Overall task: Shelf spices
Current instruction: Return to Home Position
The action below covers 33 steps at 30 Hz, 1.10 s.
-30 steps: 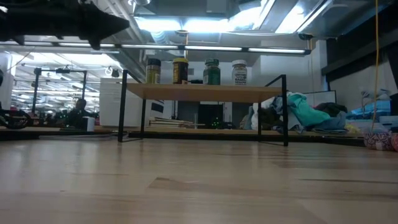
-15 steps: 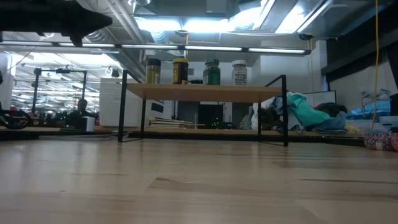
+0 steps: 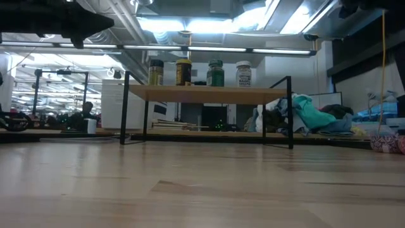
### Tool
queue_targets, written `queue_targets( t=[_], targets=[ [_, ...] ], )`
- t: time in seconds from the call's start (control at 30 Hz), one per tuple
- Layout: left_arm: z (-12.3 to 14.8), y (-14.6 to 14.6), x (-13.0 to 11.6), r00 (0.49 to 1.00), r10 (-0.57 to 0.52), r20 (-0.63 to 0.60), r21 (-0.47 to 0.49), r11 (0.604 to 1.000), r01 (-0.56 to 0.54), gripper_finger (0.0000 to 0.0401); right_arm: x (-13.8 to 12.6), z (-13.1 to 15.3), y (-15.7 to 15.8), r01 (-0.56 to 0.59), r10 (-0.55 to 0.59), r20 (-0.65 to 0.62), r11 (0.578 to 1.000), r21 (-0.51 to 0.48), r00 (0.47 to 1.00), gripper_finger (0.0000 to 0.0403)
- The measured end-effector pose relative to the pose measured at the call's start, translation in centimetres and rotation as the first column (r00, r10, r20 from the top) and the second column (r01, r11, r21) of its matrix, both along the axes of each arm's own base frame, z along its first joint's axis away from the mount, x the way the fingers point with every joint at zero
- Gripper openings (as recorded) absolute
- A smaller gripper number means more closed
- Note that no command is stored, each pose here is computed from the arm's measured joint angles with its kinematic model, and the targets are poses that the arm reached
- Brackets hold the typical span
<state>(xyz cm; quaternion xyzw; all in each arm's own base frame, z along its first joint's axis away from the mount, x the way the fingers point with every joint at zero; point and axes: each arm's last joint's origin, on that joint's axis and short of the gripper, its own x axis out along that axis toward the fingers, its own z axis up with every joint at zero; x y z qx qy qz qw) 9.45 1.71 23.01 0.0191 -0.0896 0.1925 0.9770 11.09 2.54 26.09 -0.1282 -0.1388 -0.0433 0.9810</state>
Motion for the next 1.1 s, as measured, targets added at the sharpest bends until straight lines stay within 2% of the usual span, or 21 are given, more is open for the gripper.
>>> queue_targets(
  t=[0.17,0.4,0.73,0.9,1.1],
  targets=[
    [-0.2,0.0,0.0,1.0,-0.001,-0.019,-0.008,1.0,0.001,0.0,0.5,-0.3,-1.3,-0.064,0.063,0.011,0.995,0.07,0.998,0.0001],
    [-0.2,0.0,0.0,1.0,0.0,-0.022,-0.001,1.0,0.0,0.0,1.9,-1.3,-2.8,-0.082,0.092,-0.07,0.988,0.133,0.993,0.0001],
    [-0.5,0.0,0.1,0.999,0.0,-0.054,-0.004,1.0,-0.001,0.0,3.2,-1.5,-3.6,-0.063,0.072,-0.072,0.991,0.118,0.995,0.0001],
    [-0.6,0.0,0.1,0.998,0.001,-0.06,-0.003,1.0,-0.001,0.0,2.8,-1.2,-3.6,-0.056,0.061,-0.048,0.993,0.101,0.997,0.0001],
    [-0.5,0.0,-0.2,0.999,0.001,-0.051,0.002,1.0,-0.001,0.0,0.6,-0.8,-3.6,0.012,-0.01,-0.03,0.996,0.088,1.0,0.0001]
  ],
)
